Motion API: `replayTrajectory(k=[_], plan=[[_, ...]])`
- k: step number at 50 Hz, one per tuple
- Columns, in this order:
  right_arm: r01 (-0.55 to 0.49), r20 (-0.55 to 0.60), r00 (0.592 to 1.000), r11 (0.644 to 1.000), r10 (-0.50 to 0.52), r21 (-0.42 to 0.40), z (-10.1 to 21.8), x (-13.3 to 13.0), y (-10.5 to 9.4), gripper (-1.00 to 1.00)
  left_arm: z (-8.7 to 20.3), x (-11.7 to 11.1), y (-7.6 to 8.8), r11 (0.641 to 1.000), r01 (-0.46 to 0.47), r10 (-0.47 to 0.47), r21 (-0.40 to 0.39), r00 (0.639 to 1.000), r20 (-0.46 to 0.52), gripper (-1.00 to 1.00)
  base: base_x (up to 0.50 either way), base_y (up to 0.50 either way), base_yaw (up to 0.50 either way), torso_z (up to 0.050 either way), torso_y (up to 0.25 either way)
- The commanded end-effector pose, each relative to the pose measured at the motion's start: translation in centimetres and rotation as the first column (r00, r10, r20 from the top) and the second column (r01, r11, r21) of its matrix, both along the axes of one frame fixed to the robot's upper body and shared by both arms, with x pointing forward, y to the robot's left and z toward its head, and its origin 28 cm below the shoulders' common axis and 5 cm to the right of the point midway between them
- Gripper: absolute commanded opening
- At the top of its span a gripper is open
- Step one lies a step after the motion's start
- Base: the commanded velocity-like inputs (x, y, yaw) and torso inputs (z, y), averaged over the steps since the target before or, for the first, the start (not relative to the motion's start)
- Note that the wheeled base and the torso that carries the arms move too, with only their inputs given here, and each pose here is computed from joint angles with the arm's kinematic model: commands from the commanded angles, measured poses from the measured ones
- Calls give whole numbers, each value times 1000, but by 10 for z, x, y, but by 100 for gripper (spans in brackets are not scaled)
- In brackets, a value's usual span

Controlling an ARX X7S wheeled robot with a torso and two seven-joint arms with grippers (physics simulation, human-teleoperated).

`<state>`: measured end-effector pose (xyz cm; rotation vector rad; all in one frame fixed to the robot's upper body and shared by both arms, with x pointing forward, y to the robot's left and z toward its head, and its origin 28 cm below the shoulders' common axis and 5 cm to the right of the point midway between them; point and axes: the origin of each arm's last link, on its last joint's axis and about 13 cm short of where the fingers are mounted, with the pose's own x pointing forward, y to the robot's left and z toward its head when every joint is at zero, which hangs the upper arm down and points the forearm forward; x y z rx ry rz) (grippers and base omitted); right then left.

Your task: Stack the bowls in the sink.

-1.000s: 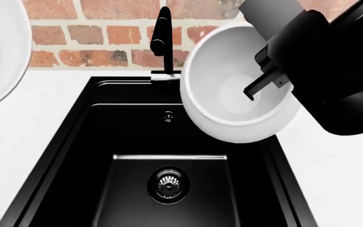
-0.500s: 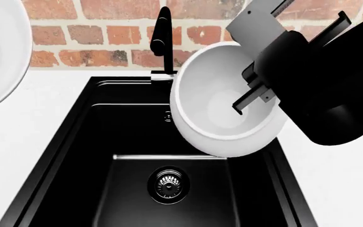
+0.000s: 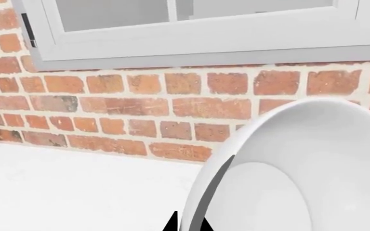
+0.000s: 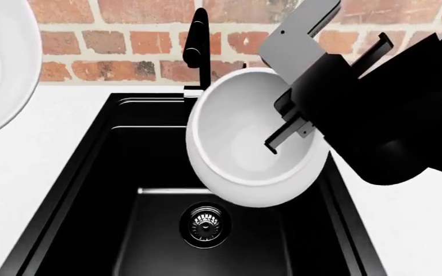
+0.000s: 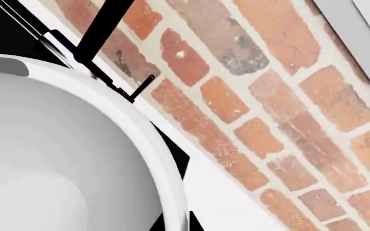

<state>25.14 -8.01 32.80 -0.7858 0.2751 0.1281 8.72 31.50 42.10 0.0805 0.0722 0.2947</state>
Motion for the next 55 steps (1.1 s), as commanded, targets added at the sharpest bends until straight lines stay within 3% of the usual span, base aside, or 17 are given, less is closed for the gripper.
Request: replayTrajectory(k=[1, 55], plan=[[-42, -8, 999, 999, 42, 10, -4, 2, 4, -100, 2, -2, 0, 1000, -2, 2, -5, 1000, 22, -100, 0, 0, 0, 0, 0], [-232, -136, 959, 963, 250, 139, -43, 15, 39, -100, 0, -4, -1, 1000, 9, -9, -9, 1000, 14, -100, 0, 0, 0, 0, 1]])
